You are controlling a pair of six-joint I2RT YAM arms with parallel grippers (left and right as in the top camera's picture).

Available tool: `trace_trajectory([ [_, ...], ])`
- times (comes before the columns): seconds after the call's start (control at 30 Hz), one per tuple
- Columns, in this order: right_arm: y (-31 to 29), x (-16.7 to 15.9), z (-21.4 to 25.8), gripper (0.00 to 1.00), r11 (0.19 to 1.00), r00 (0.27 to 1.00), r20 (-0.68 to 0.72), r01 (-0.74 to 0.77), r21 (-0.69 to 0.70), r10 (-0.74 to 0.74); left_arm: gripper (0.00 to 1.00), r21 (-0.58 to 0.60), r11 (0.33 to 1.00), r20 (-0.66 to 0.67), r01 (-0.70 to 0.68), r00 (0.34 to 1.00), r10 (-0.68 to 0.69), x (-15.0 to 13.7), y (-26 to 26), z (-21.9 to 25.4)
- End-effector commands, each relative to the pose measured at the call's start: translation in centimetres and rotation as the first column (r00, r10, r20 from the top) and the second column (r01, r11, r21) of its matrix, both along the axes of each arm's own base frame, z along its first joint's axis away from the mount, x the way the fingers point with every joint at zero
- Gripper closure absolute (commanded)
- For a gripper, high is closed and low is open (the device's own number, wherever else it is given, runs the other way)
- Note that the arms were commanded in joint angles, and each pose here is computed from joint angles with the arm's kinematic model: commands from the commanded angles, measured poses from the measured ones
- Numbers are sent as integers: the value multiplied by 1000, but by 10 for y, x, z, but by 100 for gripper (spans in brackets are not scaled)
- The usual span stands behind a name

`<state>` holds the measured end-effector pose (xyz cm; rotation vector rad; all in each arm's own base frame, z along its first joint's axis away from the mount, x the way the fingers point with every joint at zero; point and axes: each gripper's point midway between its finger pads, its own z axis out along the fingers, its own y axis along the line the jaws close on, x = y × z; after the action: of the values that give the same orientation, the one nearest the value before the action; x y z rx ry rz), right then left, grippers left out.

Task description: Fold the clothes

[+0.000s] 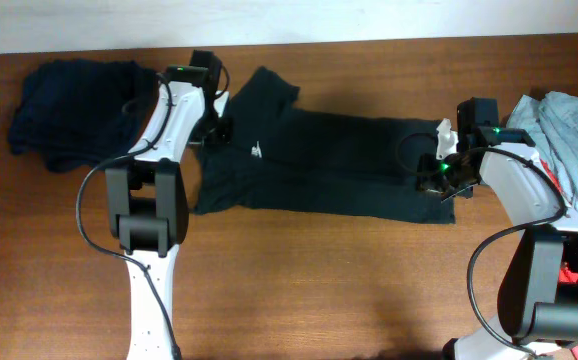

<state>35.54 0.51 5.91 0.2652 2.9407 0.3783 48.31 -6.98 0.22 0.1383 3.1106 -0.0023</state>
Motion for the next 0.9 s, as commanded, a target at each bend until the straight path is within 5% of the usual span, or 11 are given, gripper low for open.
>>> trace_trajectory([
  [0.0,-1,4,2,86,1000,1000,14,-23,-14,23,99,69,989,-112,-132,984,139,-25,21,-22],
  [0.23,24,5,10,86,984,987,69,-154,91,148,99,43,987,-132,-158,978,162,-33,4,-15],
  [0.47,72,2,16,87,908,911,157,-400,123,380,99,-132,991,215,-27,975,55,23,-58,72],
  [0.6,104,4,15,96,850,840,198,-524,54,505,99,-143,988,312,53,950,-6,26,-81,108],
  [0.87,121,19,9,96,789,771,181,-576,-212,611,99,-70,997,192,-17,981,30,-3,-60,99],
])
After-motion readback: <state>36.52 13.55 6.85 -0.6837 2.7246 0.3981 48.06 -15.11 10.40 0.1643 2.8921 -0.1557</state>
